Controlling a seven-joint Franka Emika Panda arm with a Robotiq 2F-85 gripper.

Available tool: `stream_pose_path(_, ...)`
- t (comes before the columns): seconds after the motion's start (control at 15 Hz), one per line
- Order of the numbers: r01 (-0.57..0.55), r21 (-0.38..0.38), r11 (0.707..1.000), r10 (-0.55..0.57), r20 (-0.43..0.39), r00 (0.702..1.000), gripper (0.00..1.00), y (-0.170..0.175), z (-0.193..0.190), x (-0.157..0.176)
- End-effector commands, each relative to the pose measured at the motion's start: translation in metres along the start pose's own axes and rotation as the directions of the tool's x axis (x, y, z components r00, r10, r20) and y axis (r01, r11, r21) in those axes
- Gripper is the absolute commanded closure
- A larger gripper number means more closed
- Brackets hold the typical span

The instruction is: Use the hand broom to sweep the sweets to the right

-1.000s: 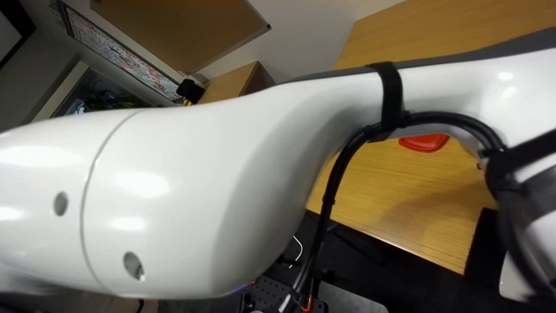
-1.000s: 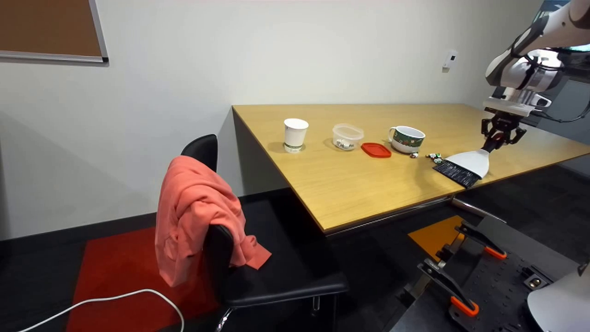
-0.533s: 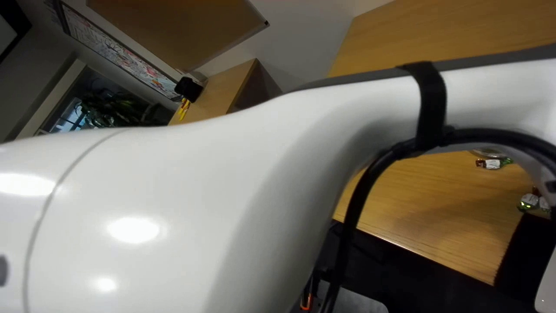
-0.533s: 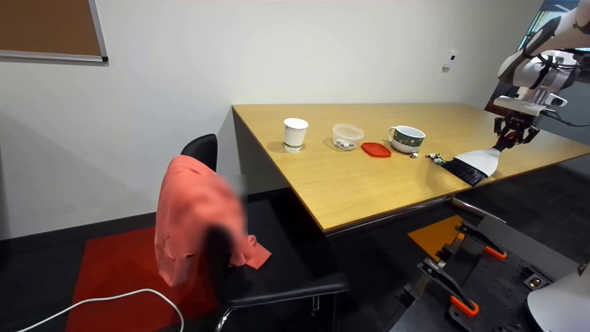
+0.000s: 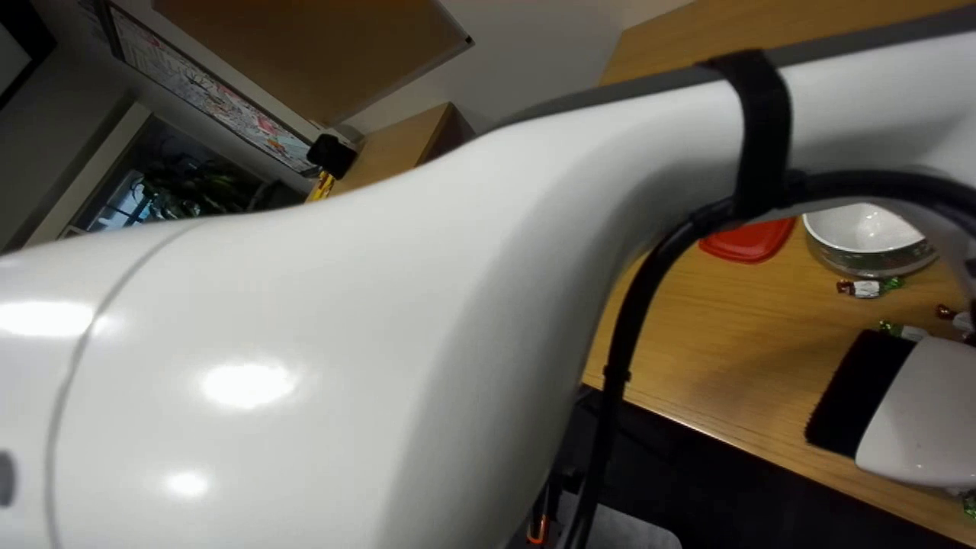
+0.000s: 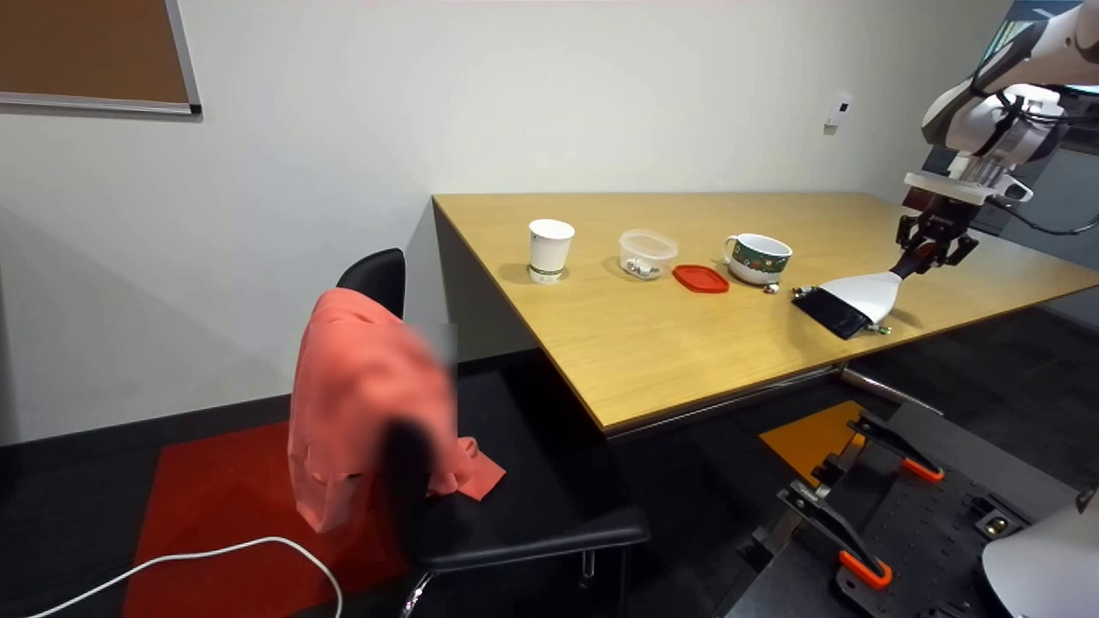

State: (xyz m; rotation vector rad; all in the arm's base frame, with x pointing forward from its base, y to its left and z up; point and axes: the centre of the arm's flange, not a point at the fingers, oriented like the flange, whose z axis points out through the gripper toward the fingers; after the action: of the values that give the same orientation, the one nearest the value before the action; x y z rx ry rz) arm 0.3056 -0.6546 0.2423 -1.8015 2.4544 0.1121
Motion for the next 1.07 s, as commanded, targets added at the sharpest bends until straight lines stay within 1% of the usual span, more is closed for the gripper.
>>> stream_pose_path(0.0,-0.035,0.023,0.999,0.032,0.143,0.989,0.86,-0.023,-0.002,-0.011)
stream_pose_path(0.13,-0.029,0.015,0.999,0.025,0.221,0.975,0.86,-0.031,-0.002,-0.026)
stream_pose_path(0.27,-0.021,-0.007,1.000,0.022,0.276,0.961,0.86,-0.038,-0.002,-0.042)
stream_pose_path(0.53,0.020,-0.057,0.998,0.001,0.352,0.936,0.86,-0.052,0.000,-0.079)
stream_pose_path(0.73,0.067,-0.085,0.994,-0.031,0.376,0.926,0.86,-0.061,0.010,-0.115)
stream_pose_path(1.0,0.121,-0.051,0.991,-0.093,0.377,0.921,0.86,-0.071,0.032,-0.166)
